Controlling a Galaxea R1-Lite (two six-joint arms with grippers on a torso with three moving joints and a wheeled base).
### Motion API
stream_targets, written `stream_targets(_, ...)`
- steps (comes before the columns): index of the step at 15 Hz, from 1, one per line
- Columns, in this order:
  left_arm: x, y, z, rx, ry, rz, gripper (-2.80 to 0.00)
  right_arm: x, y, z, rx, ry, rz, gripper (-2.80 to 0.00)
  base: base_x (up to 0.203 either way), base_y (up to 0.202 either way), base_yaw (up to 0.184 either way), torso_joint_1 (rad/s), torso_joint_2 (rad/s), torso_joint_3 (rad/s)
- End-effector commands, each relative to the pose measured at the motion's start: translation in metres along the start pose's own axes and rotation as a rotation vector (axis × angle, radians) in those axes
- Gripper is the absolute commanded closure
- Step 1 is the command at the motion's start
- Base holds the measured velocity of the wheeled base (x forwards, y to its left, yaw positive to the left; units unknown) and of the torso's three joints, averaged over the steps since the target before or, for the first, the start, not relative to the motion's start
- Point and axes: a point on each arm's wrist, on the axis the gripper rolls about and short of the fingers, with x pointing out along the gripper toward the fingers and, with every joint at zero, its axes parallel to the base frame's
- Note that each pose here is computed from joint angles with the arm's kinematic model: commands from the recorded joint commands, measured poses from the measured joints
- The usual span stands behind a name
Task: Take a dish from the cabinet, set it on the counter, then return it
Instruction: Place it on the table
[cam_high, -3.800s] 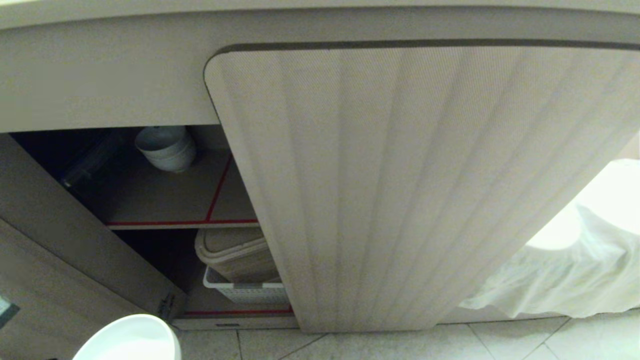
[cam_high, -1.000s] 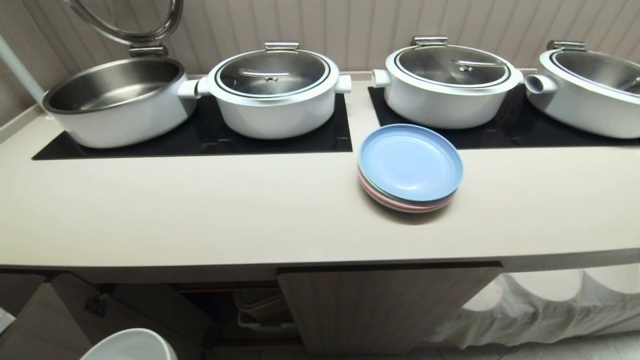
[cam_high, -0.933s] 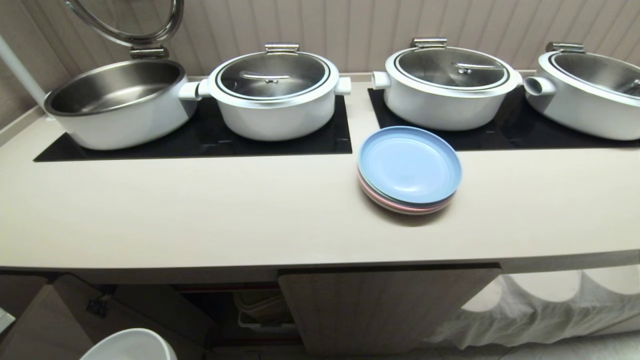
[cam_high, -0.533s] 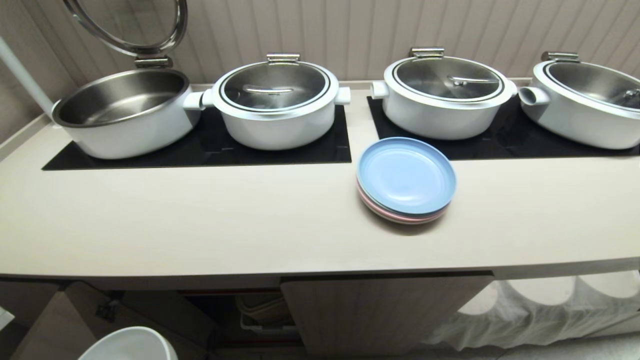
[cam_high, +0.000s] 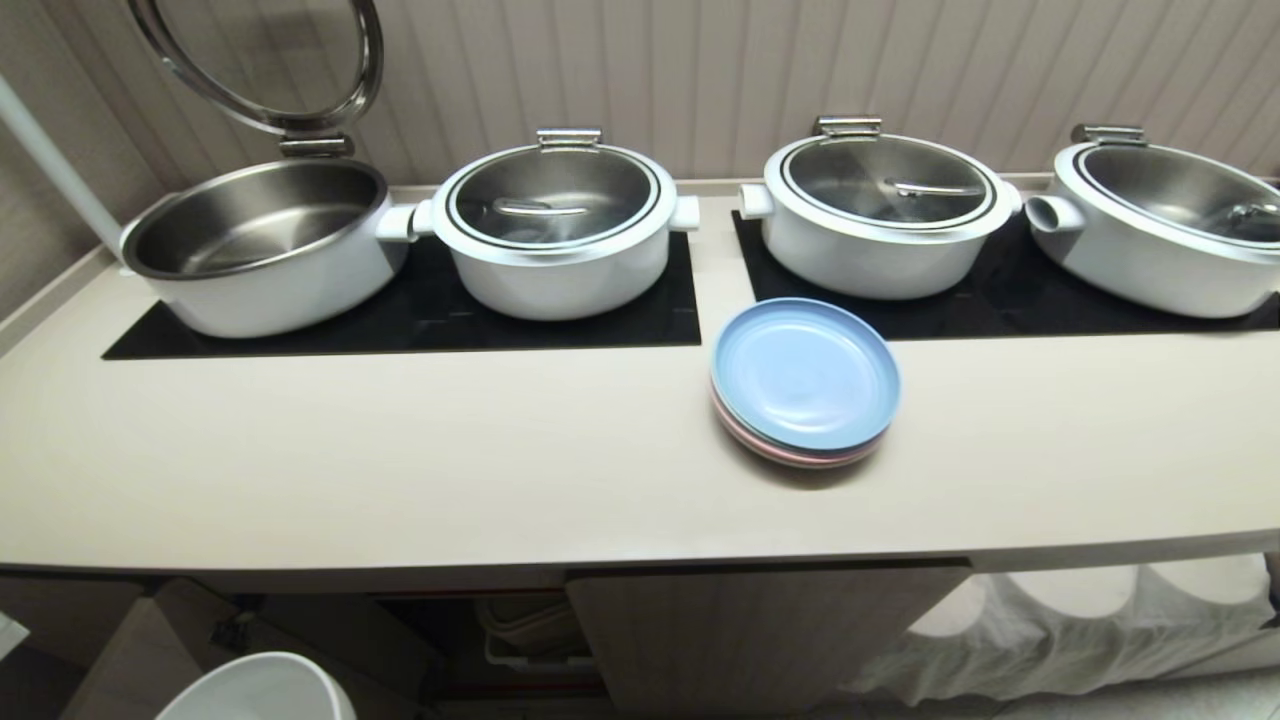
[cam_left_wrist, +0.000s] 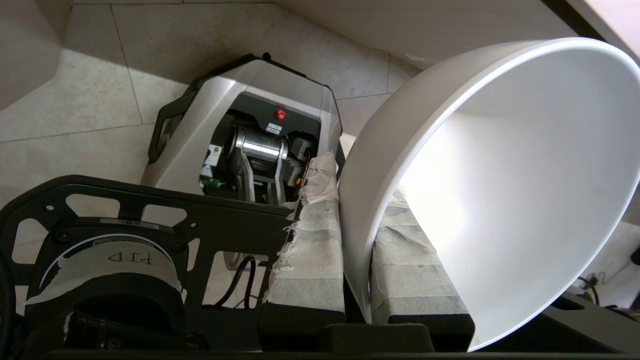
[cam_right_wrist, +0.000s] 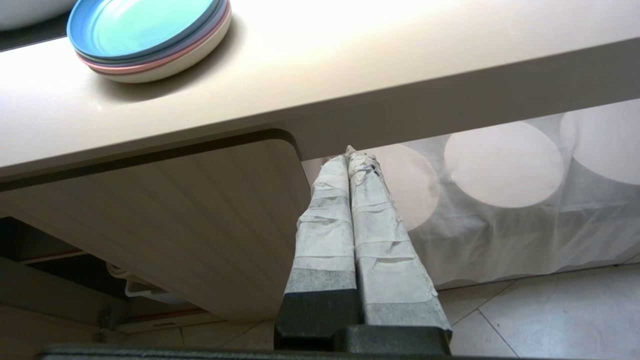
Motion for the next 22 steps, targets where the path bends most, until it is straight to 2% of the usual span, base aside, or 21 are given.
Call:
stream_targets(1,0.001,0.0,0.0,-0.005,0.005,0.004,0.0,0.0,0.0,0.0,0.001,0.001,0.0,0.0,0.0,0.0,0.0,0.146,-0.31,-0.154)
stream_targets(8,0.0,0.0,0.0,-0.004,0.006,0.004,0.0,0.0,0.0,0.0,0.001,0.001,0.0,0.0,0.0,0.0,0.0,0.101,-0.21,-0.104)
stream_targets(12,0.0,-0.002,0.002,0.006,0.009,-0.001,0.0,0.0,0.0,0.0,0.003,0.001,0.0,0.0,0.0,0.0,0.0,0.0,0.0,0.0)
stream_targets(20,0.009,-0.019,0.021,0.008,0.034,0.029,0.0,0.0,0.0,0.0,0.003,0.001,0.0,0.0,0.0,0.0,0.0,0.0,0.0,0.0)
stream_targets(22,0.014,-0.023,0.026,0.037,0.054,0.051,0.0,0.0,0.0,0.0,0.003,0.001,0.0,0.0,0.0,0.0,0.0,0.0,0.0,0.0)
